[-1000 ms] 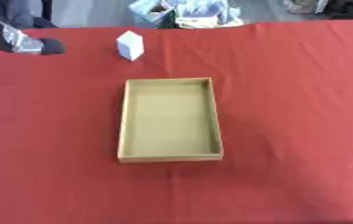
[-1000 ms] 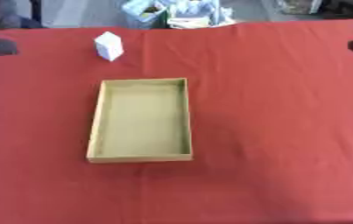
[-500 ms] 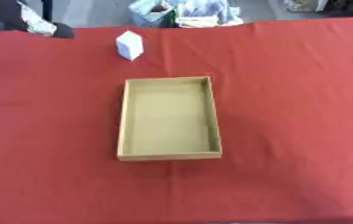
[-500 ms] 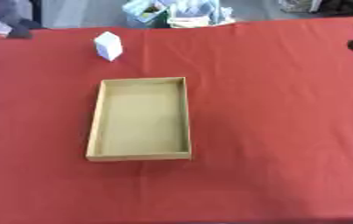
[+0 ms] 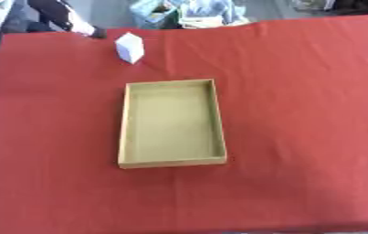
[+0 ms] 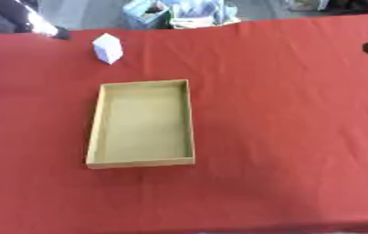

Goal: Pick up objects on the table and place them in the box.

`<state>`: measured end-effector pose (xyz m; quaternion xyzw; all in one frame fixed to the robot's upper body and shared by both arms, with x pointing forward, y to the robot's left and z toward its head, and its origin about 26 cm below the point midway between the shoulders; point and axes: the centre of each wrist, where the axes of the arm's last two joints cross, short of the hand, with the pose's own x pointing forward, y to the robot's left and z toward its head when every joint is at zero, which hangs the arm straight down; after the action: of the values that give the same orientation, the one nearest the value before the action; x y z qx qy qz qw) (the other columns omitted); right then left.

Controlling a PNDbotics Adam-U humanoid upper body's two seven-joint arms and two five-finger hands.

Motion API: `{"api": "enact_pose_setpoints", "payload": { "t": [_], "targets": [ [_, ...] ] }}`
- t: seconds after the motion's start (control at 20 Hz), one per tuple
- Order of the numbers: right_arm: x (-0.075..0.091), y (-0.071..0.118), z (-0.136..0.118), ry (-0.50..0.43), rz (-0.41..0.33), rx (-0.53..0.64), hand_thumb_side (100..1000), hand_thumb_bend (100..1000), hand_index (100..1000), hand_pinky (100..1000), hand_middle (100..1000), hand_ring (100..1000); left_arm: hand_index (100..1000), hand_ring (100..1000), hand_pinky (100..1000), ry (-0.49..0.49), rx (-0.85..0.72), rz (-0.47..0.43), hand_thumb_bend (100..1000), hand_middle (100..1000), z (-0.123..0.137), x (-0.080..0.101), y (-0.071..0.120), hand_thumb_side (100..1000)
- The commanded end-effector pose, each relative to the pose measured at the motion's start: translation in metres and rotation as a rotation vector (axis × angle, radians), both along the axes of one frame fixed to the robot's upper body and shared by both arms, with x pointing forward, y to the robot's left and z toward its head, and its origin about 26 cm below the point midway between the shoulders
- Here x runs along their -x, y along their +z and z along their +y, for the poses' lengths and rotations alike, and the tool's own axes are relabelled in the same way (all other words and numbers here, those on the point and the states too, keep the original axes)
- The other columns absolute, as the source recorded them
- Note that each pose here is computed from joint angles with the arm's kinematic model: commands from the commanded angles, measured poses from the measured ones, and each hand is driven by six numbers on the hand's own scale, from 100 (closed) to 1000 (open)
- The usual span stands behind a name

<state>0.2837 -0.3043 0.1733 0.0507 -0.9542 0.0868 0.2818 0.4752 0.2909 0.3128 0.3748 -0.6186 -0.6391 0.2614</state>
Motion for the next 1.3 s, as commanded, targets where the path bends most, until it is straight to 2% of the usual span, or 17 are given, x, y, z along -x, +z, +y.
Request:
{"api": "enact_pose_setpoints", "payload": {
  "t": [0.05, 0.6, 1.3],
  "targets": [
    [0.0, 0.008, -0.002, 0.011, -0.022, 0.022, 707, 100, 938, 754, 843, 783, 838, 784, 764, 0.06, 0.006, -0.033, 675, 774, 0.007, -0.006, 0.006, 491],
    [-0.001, 0.011, 0.0, 0.028, -0.027, 0.03, 712, 100, 938, 754, 844, 783, 833, 787, 769, 0.198, -0.018, -0.065, 649, 770, 0.022, -0.02, -0.014, 408],
    [-0.002, 0.014, 0.0, 0.038, -0.038, 0.039, 716, 100, 938, 754, 844, 783, 842, 806, 788, 0.233, -0.098, -0.087, 648, 784, 0.032, -0.024, -0.02, 247]
  ]
}}
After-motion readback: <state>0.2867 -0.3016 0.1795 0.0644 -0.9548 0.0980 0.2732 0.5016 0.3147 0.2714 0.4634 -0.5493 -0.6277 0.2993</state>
